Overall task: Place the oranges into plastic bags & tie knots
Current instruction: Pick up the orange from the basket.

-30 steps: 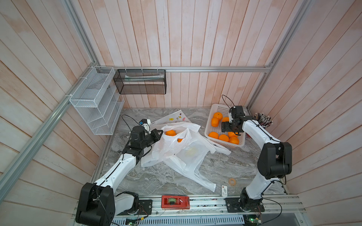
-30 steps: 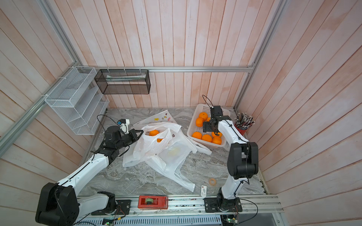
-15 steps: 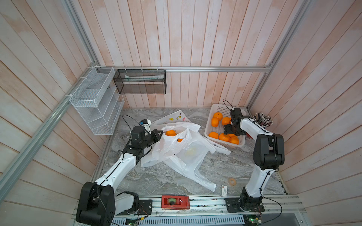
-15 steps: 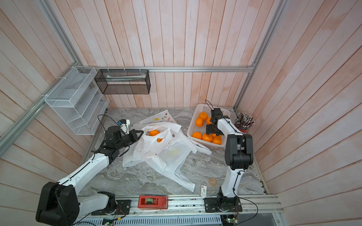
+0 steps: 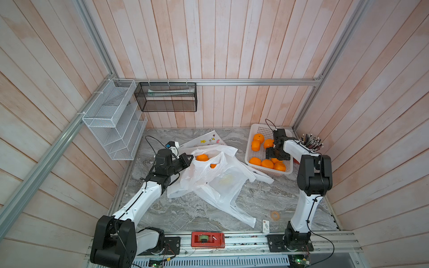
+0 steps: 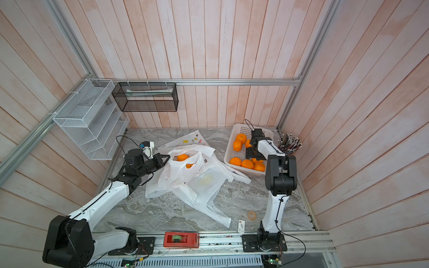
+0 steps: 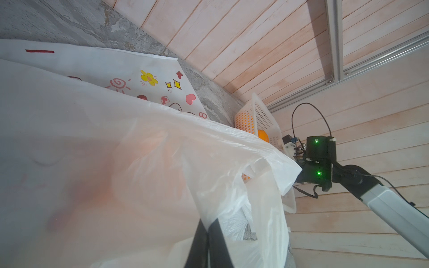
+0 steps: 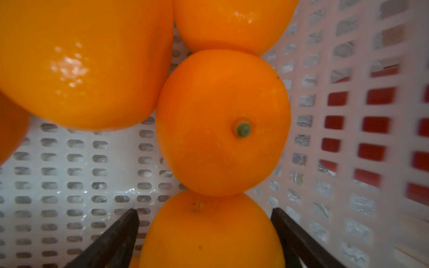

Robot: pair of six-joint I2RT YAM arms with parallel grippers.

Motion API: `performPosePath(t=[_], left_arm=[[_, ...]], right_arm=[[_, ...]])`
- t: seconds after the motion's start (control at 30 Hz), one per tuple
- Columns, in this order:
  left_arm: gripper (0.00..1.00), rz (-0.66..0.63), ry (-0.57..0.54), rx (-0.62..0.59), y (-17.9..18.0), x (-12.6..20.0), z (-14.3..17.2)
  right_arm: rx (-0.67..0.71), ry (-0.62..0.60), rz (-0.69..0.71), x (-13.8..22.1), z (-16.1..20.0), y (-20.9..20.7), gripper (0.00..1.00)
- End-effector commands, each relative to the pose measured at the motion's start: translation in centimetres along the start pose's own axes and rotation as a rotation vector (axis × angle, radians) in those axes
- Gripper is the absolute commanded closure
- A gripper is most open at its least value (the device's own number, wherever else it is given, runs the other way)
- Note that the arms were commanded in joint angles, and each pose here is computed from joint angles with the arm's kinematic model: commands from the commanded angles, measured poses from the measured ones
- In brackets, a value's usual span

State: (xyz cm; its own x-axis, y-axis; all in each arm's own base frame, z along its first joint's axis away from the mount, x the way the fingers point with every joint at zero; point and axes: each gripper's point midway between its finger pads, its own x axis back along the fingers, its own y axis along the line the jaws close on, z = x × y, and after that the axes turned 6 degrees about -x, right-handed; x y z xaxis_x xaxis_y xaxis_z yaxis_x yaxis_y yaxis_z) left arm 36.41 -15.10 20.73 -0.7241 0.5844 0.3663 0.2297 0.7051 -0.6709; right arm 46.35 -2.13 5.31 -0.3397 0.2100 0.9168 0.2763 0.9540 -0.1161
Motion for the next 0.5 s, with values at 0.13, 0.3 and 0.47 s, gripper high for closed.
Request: performPosePath(t=[0.13,0.3,0.47], left_arm=[[1.0,-0.009,-0.018,-0.025,-0.2,0.0,-1.1],[1.0,-0.01,-0.018,-0.027,-0.1,0.0,-1.0],[1.0,-0.003,-0.014,-0.037,-0.3,0.0,-0.9]], right_arm=[[-0.006,0.0,-0.017,-0.3,-0.1,0.1,0.26],[-0.016,-0.071,-0.041,2.1,-1.2,-0.1,0.3],[-0.031,-0.175,-0.154,7.0,-2.6,0.7,0.3]])
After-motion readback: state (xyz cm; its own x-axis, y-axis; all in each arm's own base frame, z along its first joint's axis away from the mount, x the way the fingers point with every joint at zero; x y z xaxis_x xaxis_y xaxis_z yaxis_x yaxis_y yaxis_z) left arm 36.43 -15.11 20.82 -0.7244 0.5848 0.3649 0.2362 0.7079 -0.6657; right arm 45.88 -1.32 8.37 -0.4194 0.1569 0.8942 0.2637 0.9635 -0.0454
